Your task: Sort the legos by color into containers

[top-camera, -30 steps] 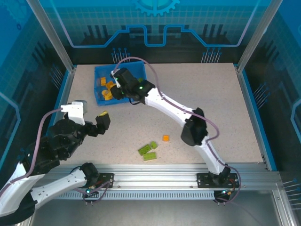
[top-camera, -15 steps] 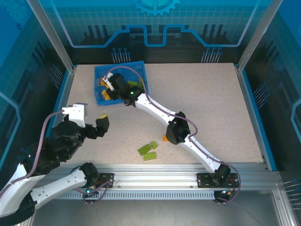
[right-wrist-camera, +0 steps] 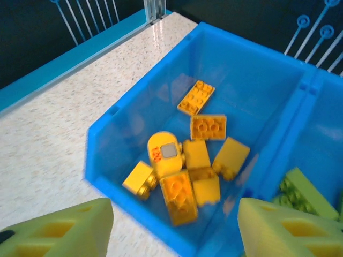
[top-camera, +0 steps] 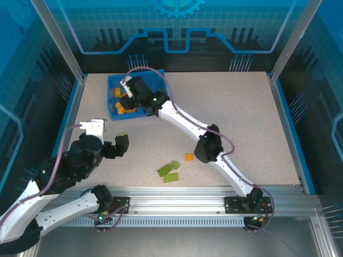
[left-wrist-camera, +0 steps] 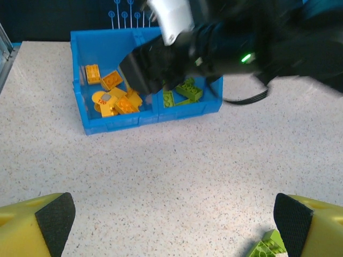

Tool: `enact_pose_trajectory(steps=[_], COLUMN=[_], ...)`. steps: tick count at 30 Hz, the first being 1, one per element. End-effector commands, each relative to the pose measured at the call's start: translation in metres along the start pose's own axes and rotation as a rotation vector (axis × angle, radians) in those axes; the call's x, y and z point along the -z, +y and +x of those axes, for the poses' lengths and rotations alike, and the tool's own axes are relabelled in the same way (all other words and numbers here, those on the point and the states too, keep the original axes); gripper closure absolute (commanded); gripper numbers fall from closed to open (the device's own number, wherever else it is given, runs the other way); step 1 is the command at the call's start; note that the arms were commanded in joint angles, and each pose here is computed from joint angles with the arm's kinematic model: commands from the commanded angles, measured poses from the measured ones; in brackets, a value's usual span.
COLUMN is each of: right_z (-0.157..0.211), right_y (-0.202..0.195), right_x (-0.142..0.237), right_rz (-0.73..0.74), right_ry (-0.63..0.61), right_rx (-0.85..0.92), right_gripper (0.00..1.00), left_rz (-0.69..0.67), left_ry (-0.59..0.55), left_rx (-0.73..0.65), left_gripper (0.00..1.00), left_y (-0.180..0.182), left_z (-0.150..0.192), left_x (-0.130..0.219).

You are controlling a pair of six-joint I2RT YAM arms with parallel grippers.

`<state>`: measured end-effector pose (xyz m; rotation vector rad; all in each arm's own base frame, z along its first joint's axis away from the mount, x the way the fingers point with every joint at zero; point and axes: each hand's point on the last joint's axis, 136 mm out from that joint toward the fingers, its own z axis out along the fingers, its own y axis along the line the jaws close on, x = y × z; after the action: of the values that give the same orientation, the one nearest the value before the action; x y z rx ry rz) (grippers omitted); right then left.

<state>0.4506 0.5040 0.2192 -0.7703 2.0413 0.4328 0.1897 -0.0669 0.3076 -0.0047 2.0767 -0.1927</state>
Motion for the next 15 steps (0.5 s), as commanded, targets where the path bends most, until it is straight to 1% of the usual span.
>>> enact_pose_trajectory(steps=[1,2,5,9,11,14,15], right_z=[-0.039,-0.035,-0.006,0.051,0.084,0.139,0.154], right_y=[-0.008,-0.013,-0.027,-0.052,-0.065,-0.080,-0.084], right_x=[0.105,0.122,0.178,0.249,0.283,0.332,0.346], right_rz=[-0.029,-0.024,-0.027,0.028,0.076,0.137,0.152], right_ry=[-0.029,-0.018,0.034,0.123,0.168,0.228,0.236], right_rx=[-0.056,-0.061,-0.093,-0.165,-0.197,-0.238,-0.254], right_gripper=[0.29,0.28,0.23,0.19,0.16,0.12,0.11], left_rz=[0.007,0.020,0.064,0.114,0.144,0.248,0.250], left_ry=[0.078,0.090,0.128,0.212,0.284,0.422,0.453], left_rx=[0.025,0.024,0.024,0.040,0.040,-0.034,-0.046], left_gripper=[0.01,0.01,0.01,0.01,0.01,0.01,0.01], left_y=[-0.012,-0.018,-0.039,-0.069,-0.088,-0.127,-0.133], left_z=[0.014,0.016,0.020,0.034,0.047,0.075,0.082], left_x=[-0.015,-0.019,-0.035,-0.062,-0.078,-0.103,-0.111])
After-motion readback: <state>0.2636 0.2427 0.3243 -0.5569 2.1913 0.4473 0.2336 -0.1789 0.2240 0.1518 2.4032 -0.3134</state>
